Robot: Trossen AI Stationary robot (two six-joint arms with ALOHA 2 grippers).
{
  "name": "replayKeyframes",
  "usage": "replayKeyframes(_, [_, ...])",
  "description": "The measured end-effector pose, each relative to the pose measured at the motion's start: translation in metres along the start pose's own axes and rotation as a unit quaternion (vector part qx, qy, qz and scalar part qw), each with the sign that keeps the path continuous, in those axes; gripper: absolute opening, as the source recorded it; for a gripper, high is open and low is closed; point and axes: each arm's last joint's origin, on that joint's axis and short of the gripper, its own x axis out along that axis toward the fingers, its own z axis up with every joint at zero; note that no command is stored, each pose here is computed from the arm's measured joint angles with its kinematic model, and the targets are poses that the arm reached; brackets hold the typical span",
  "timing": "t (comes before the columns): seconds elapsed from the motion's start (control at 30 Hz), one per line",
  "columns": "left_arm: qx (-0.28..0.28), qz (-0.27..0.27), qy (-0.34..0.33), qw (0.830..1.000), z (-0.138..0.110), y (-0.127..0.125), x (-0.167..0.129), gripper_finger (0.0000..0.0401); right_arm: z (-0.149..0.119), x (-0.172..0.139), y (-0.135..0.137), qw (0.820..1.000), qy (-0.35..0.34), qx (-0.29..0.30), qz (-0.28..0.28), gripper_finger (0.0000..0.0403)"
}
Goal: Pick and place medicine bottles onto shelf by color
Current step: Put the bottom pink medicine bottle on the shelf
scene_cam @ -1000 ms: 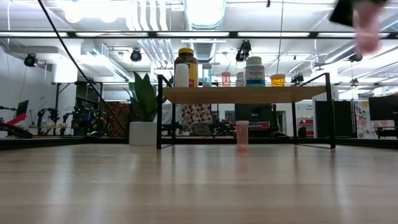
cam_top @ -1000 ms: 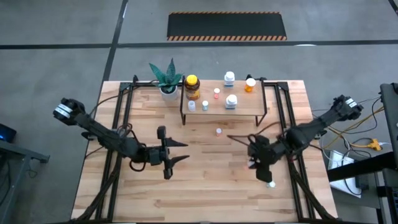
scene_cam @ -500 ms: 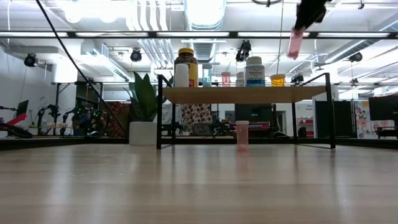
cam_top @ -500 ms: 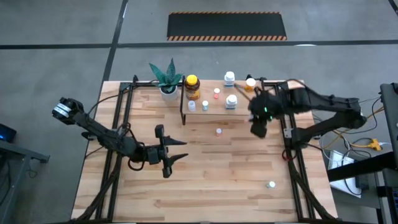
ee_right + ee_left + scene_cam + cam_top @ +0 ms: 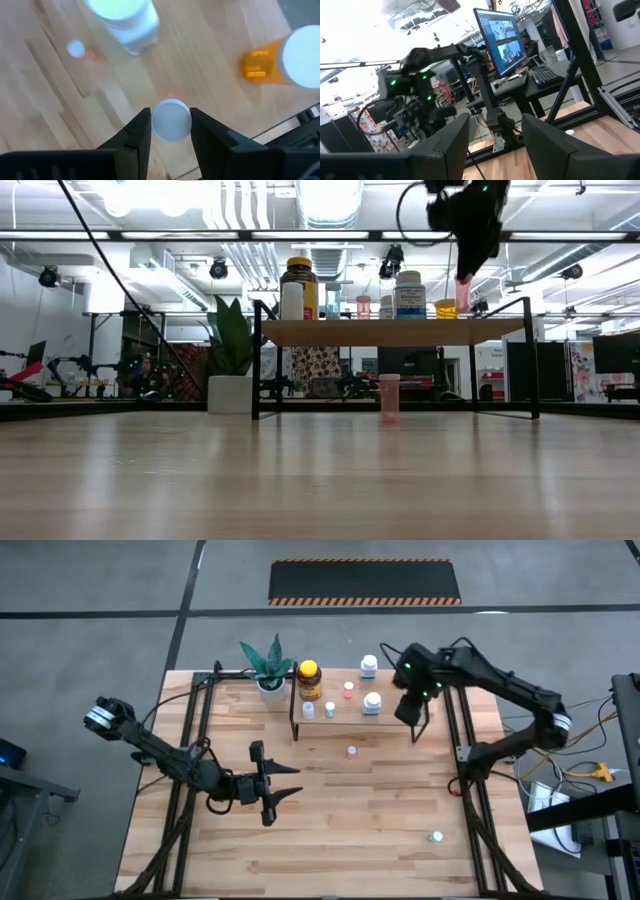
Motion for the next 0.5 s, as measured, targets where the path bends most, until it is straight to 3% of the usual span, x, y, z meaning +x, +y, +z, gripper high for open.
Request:
replayKeyframes(0.17, [-0.012,0.000,0.001,1.000,0.000,0.000,0.000,0.0164,0.014,0.009,-0.012,0.998,0.057,-0.016,-0.003,0.0109])
replayKeyframes(0.5, [-0.011,-0.001,0.001,1.000,-0.001,0.000,0.000,0.0164,0.034,0.013,-0.024,0.999,0.052,-0.012,0.005,0.0109])
